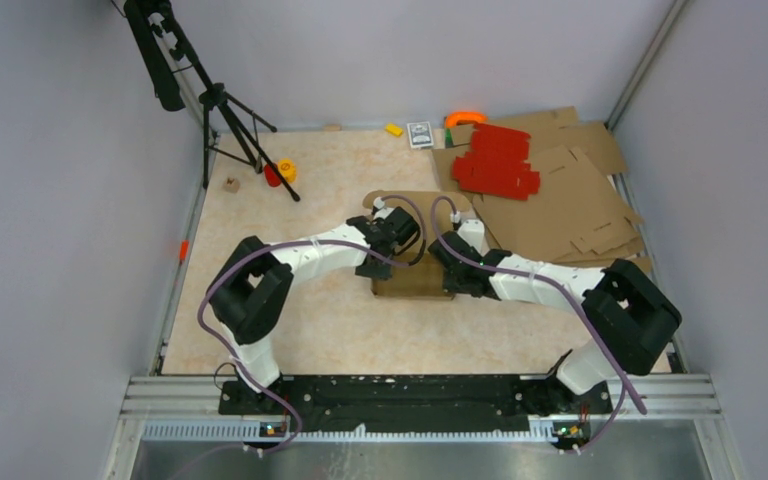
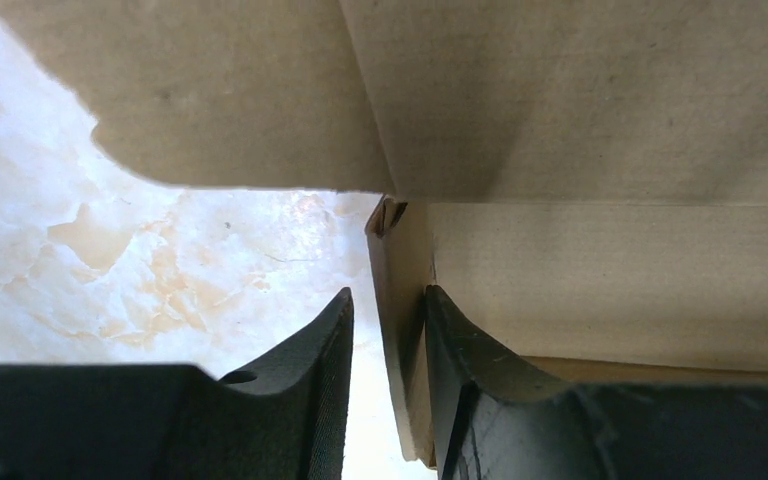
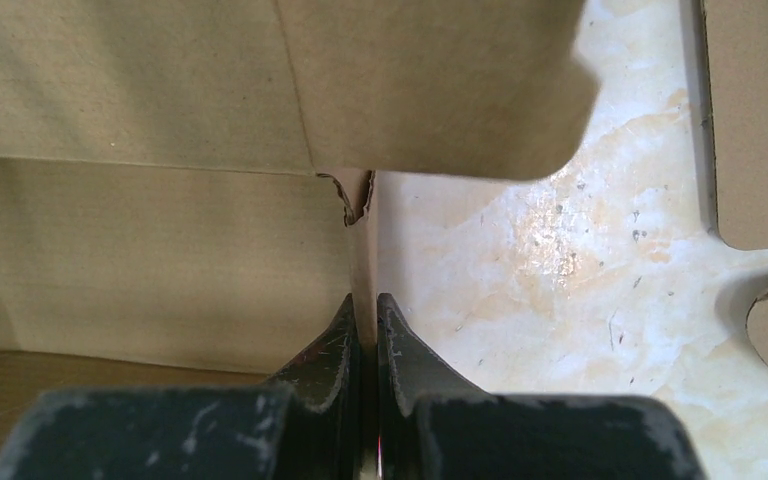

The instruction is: Fold the paper box

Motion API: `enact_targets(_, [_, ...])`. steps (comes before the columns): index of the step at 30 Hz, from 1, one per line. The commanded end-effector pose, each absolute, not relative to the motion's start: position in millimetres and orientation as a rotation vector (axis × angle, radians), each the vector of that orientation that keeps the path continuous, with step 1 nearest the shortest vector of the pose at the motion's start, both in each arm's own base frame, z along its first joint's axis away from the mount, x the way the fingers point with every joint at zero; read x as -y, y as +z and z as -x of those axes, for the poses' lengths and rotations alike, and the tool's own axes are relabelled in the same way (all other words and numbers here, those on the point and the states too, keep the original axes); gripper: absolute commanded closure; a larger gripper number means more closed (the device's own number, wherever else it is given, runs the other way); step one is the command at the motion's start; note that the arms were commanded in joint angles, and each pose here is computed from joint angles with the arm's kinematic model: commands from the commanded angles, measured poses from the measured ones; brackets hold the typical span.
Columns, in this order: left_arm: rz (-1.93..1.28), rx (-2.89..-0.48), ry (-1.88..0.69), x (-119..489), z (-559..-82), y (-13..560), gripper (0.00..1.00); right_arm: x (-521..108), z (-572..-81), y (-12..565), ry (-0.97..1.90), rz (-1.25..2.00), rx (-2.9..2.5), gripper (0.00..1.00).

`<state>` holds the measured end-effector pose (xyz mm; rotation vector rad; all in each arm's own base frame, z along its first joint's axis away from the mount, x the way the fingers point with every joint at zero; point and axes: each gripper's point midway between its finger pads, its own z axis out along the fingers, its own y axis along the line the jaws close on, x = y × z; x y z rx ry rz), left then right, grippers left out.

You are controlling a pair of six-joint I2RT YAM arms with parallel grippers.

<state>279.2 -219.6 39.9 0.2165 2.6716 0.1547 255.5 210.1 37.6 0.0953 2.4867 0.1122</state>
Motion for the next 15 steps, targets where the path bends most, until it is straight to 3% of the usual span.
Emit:
enact_targets(1, [-0.249,-2.690,0.074,226,-280,43,0.67,-211,-260,43,0.075,-0.084,-2.470,1.00])
enact_targets(7, [-0.247,-2.687,-0.010,234,-280,51,1.00,-223,-259,39,0.121,-0.017,-2.510,0.98])
enact_targets(11, [-0.242,-2.690,0.056,226,-280,51,1.00,-224,-262,42,0.092,0.003,-2.519,0.97])
enact_targets(15, [-0.237,-2.683,0.093,221,-281,53,1.00,-219,-266,48,0.041,0.007,-2.508,0.79])
